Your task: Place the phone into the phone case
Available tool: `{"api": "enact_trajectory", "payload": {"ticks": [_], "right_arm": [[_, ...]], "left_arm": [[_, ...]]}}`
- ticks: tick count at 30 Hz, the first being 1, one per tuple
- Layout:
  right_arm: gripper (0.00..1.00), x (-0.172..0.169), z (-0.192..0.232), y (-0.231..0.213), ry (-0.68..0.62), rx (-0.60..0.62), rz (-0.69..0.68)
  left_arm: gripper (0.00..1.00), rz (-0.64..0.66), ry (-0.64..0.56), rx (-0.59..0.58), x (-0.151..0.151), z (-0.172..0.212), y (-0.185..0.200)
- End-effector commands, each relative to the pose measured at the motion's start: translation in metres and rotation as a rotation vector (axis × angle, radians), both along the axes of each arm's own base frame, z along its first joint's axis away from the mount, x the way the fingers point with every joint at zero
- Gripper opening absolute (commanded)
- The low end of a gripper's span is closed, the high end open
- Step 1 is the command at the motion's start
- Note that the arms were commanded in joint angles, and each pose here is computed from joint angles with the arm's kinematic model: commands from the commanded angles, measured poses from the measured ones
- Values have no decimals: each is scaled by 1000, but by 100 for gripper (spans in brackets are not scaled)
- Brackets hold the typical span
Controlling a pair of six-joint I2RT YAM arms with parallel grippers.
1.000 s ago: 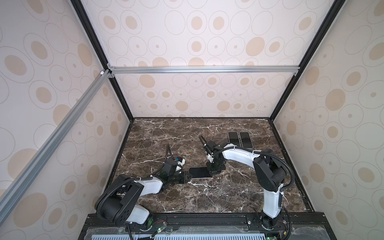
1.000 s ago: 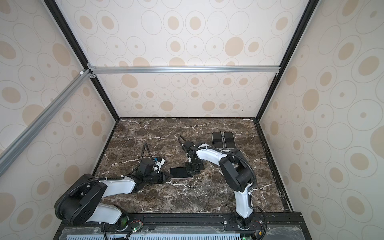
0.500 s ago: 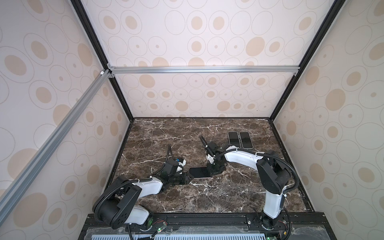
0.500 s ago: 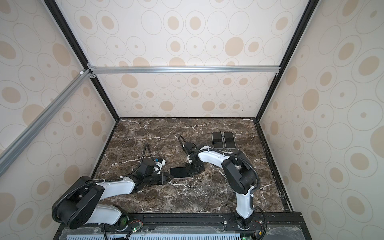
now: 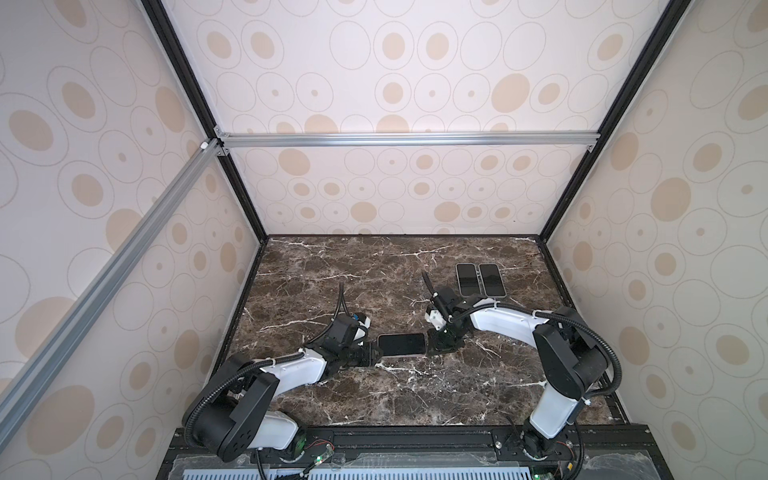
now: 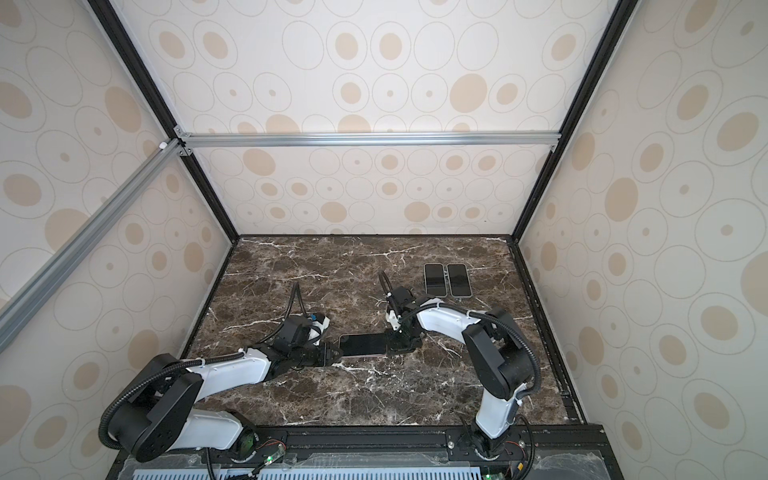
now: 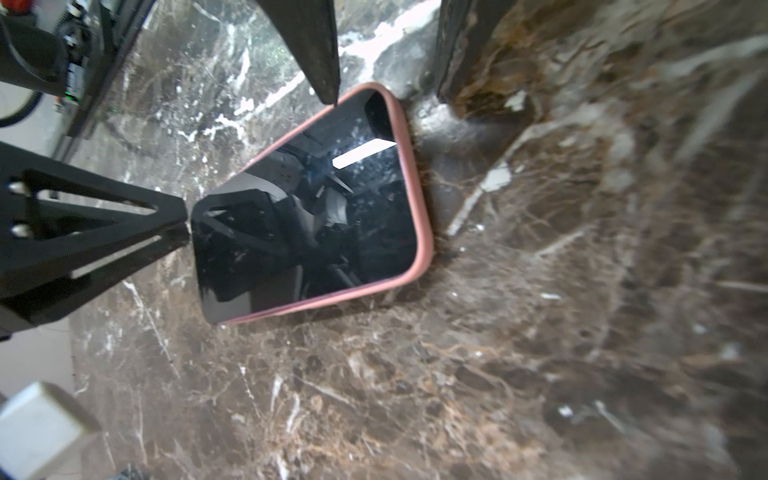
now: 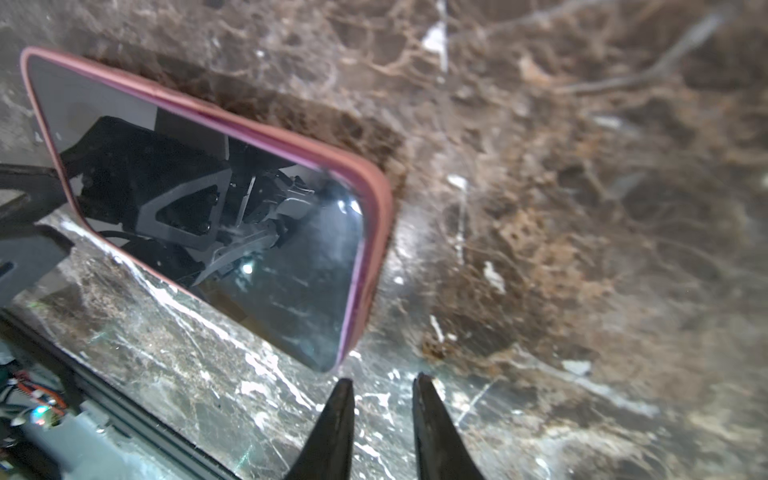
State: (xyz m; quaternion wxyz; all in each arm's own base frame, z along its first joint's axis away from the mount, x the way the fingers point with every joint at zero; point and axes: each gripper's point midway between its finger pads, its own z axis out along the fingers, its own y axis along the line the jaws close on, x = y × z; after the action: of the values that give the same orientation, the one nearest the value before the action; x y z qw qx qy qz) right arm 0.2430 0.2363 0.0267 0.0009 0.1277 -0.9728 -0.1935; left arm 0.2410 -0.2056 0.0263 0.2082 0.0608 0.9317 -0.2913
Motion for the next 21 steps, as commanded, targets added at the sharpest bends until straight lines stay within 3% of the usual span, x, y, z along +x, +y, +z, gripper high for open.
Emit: {"api": "enact_trajectory", "payload": {"ticks": [1,8,21], "right_arm": [[26,3,10,16,-9,128,0],[20,6,3,22,18,176,-31],[18,9,0,25,30,211,-51]], "left_arm": [[39,-18,-25,61,5,3,4],[34,-48,-14,18,7,3,-6],[31,-67,18,-39,2,1,-15]]}}
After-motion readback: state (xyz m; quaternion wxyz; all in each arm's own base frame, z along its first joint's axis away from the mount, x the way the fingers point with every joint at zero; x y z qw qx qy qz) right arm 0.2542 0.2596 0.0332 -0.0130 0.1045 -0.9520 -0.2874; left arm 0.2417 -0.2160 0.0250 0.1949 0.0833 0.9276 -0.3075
